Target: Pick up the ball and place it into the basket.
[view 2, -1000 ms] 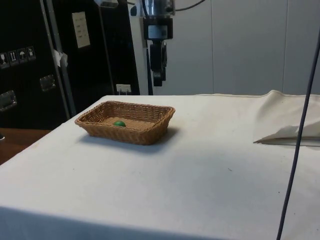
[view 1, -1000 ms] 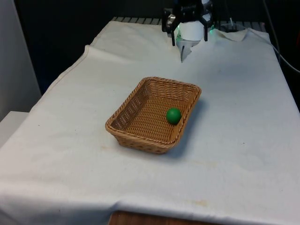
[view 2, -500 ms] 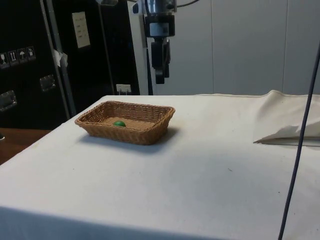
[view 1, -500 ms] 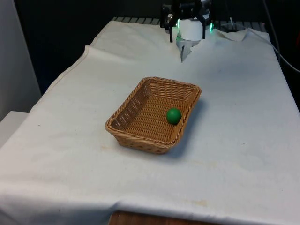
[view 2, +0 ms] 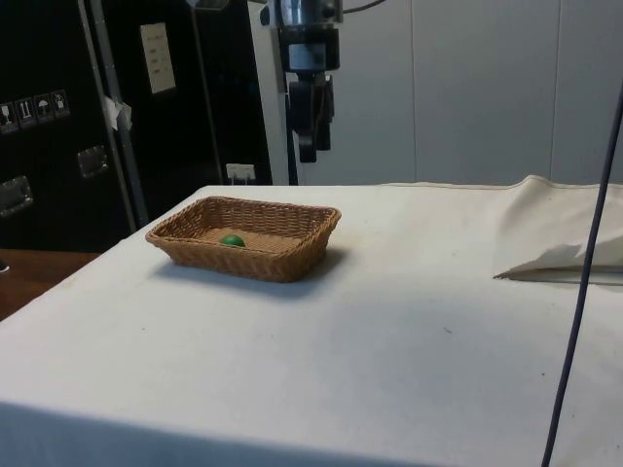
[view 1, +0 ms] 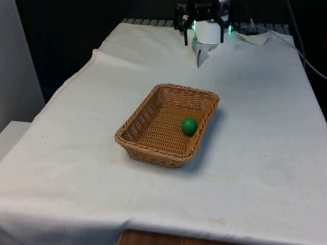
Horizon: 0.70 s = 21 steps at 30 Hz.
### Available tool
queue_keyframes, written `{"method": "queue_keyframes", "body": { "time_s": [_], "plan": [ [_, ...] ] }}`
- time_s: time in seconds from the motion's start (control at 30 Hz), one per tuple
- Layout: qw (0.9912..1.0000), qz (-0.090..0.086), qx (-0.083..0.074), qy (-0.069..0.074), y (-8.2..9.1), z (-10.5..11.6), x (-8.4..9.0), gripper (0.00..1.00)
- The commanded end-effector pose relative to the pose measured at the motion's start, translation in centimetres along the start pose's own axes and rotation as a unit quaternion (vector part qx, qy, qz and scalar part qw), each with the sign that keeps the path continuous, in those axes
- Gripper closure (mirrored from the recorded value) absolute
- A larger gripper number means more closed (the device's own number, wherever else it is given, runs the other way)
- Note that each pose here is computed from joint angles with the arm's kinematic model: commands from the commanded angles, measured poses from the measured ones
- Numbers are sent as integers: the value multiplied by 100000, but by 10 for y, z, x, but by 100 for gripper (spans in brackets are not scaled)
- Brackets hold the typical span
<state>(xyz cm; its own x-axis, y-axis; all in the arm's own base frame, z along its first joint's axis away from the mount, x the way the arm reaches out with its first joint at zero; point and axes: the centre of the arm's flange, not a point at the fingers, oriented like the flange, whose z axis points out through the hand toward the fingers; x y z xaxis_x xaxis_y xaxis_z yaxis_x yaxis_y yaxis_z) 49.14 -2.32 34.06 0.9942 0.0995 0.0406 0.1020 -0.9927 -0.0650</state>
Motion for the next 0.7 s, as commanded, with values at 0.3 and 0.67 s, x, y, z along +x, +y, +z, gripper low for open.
{"method": "queue_keyframes", "body": {
  "time_s": [0.3, 0.67],
  "plan": [
    [99996, -39, -34, 841, -1, -16, -1, 0],
    [99992, 247, -1161, -355, -2, -40, -14, 0]
  ]
}}
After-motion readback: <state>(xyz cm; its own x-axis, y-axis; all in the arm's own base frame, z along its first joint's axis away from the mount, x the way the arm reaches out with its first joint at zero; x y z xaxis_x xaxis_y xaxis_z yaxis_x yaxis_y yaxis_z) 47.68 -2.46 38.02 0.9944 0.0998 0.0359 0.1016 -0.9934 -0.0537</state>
